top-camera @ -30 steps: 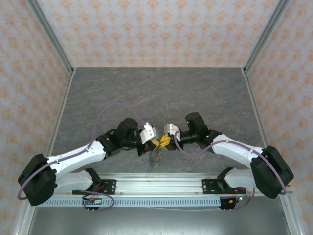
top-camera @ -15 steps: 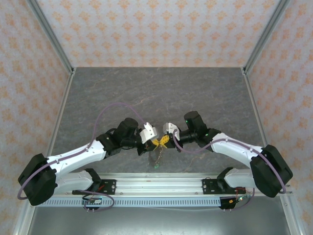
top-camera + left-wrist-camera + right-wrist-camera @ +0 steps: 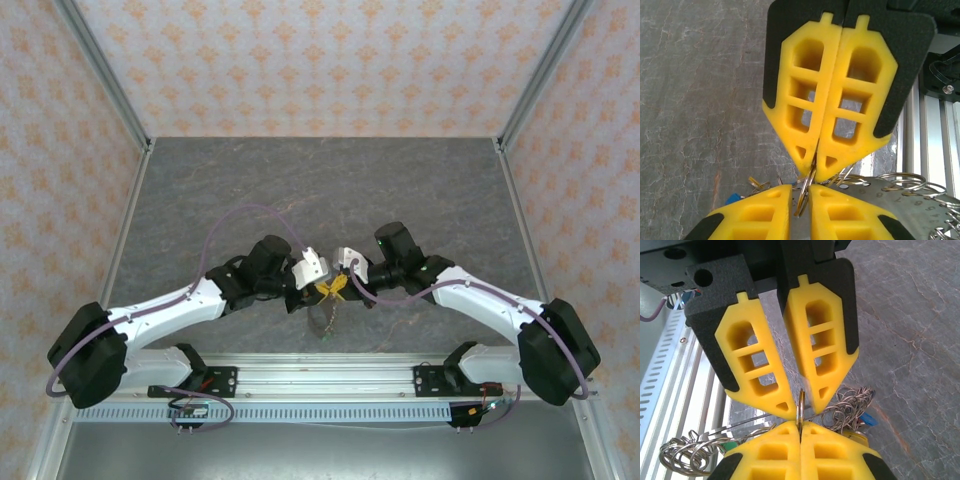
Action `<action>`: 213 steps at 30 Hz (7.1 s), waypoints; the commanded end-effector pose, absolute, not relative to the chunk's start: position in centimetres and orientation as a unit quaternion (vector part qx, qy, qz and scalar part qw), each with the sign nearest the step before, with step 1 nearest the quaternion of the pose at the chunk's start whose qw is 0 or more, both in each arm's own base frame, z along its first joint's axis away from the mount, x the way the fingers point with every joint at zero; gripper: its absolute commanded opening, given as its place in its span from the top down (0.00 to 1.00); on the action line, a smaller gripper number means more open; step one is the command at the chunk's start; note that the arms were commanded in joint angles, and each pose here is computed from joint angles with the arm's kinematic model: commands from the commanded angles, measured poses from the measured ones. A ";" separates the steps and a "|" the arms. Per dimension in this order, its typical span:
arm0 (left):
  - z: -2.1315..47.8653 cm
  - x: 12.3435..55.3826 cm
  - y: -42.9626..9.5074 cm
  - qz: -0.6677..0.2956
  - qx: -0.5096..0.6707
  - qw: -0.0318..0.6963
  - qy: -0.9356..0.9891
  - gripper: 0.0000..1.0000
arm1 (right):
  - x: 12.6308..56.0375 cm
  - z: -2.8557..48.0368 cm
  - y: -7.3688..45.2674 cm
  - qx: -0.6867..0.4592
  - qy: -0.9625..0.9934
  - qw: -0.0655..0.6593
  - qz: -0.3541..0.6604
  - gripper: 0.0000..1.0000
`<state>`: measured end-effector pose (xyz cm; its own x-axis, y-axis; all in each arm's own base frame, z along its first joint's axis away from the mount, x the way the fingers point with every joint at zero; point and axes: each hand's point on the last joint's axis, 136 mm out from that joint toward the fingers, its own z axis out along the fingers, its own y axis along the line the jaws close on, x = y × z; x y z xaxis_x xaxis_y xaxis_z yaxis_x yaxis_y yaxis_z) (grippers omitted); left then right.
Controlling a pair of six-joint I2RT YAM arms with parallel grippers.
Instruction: Put the keys on the keyring
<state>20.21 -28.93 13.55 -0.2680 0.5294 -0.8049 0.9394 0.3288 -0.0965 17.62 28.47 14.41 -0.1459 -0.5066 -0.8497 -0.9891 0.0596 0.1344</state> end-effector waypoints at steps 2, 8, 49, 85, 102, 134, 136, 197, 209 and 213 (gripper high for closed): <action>14.4 20.3 -29.4 -0.298 0.508 0.345 0.731 0.93 | 17.8 16.7 29.0 -0.582 0.632 0.345 0.377 1.00; 14.5 20.6 -29.2 -0.295 0.495 0.363 0.732 1.00 | 17.7 16.3 28.8 -0.580 0.639 0.339 0.374 1.00; 15.4 21.0 -28.6 -0.275 0.497 0.381 0.729 0.84 | 17.9 15.6 28.6 -0.572 0.649 0.348 0.362 1.00; 15.3 20.6 -29.0 -0.301 0.488 0.395 0.718 1.00 | 17.6 17.1 28.8 -0.557 0.619 0.402 0.380 1.00; 17.6 20.5 -29.3 -0.351 0.437 0.454 0.692 1.00 | 18.2 15.1 28.9 -0.534 0.626 0.395 0.408 0.85; 16.3 21.2 -28.5 -0.287 0.475 0.416 0.720 0.74 | 18.3 17.2 28.0 -0.579 0.642 0.364 0.347 1.00; 16.4 21.4 -28.4 -0.282 0.472 0.422 0.721 0.74 | 18.1 17.3 28.0 -0.586 0.640 0.361 0.342 1.00; 18.5 20.8 -29.7 -0.361 0.439 0.456 0.685 1.00 | 18.8 14.9 28.3 -0.524 0.631 0.391 0.416 0.87; 17.1 21.3 -28.2 -0.294 0.459 0.436 0.716 0.80 | 18.8 16.1 28.3 -0.557 0.629 0.380 0.386 1.00; 17.1 21.4 -27.7 -0.266 0.476 0.427 0.721 0.78 | 18.8 16.1 28.3 -0.574 0.630 0.375 0.364 1.00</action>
<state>21.02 -28.20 16.22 -0.2259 0.4151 -0.8813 0.9156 0.3993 -0.0466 18.71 28.16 14.79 -0.1364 -0.4349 -0.8901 -0.9896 0.1016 0.1020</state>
